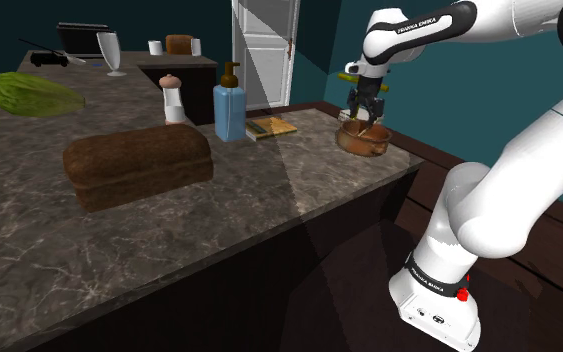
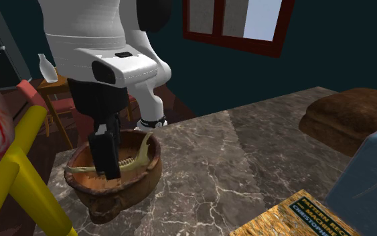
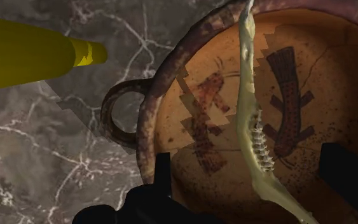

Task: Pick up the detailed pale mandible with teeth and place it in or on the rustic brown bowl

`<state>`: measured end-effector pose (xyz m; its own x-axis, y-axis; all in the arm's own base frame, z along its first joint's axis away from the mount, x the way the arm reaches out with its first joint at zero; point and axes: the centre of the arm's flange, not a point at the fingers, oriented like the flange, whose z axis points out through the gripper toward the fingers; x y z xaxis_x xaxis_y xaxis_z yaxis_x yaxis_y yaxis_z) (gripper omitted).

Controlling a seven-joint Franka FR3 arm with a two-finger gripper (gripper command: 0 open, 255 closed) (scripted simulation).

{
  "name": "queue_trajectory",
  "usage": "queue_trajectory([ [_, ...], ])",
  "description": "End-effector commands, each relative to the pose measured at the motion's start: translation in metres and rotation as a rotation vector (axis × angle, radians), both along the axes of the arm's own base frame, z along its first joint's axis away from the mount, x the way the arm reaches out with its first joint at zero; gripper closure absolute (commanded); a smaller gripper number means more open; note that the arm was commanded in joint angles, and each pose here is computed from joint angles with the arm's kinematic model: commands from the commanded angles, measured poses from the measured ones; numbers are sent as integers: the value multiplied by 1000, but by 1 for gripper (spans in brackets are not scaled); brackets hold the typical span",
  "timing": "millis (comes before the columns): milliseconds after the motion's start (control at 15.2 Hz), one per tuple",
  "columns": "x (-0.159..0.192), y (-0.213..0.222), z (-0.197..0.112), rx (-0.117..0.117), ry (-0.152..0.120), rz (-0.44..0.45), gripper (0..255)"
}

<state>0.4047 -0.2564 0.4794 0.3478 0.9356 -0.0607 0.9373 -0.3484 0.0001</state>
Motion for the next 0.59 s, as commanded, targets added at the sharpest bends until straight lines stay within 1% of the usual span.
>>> queue_trajectory([
  [0,1,0,20,0,1,0,0],
  [132,1,1,43,0,1,0,0],
  [528,1,1,43,0,1,0,0],
])
